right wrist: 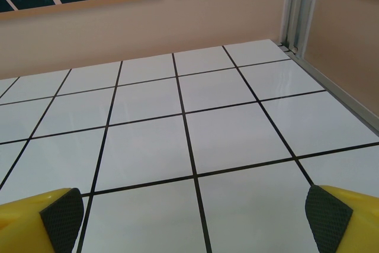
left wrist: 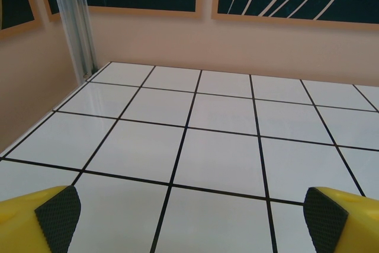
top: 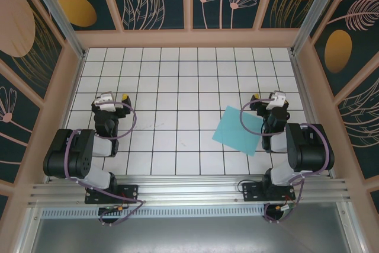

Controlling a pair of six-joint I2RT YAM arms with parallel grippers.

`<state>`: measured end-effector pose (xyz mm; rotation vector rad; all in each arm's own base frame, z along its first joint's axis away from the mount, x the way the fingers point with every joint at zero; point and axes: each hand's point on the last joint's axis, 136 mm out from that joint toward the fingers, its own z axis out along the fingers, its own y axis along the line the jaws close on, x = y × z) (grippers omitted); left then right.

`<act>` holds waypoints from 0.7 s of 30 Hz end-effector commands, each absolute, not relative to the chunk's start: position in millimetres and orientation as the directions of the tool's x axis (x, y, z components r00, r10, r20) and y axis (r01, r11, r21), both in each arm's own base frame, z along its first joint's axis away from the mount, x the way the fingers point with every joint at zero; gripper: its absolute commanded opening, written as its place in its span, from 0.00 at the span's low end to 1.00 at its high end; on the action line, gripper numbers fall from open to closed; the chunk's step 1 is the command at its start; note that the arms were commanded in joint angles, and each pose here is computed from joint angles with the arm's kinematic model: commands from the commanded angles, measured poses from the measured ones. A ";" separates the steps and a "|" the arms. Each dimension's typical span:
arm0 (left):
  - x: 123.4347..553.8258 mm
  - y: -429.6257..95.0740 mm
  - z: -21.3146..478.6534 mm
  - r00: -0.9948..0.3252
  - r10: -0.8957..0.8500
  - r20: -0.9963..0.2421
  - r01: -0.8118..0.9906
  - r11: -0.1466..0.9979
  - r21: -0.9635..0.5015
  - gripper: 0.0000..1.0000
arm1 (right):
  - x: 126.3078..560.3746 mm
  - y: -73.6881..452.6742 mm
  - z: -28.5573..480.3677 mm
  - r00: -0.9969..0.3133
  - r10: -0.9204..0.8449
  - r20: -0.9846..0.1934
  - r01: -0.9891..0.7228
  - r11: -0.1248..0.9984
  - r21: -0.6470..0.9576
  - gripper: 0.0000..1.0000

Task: Fold a paper plane with a square sheet of paper (pick it up from the middle)
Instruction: Move the square sheet of paper to the center of the table.

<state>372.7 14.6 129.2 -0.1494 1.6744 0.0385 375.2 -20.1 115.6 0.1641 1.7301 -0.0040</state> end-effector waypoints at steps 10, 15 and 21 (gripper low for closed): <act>375.8 15.5 137.2 -0.079 -0.063 -0.995 -0.114 0.992 -0.054 0.99 | 373.6 -18.7 122.6 -0.120 0.119 -0.986 0.108 0.988 0.106 0.99; 375.7 16.3 137.1 -0.079 -0.064 -0.995 -0.118 0.992 -0.054 0.99 | 376.6 -11.6 121.4 -0.137 0.108 -0.985 0.062 0.993 0.100 0.99; 360.2 14.3 148.4 -0.014 -0.063 -0.998 -0.101 0.993 -0.062 0.99 | 373.6 -6.4 125.2 -0.128 0.084 -0.988 0.038 0.996 0.080 0.99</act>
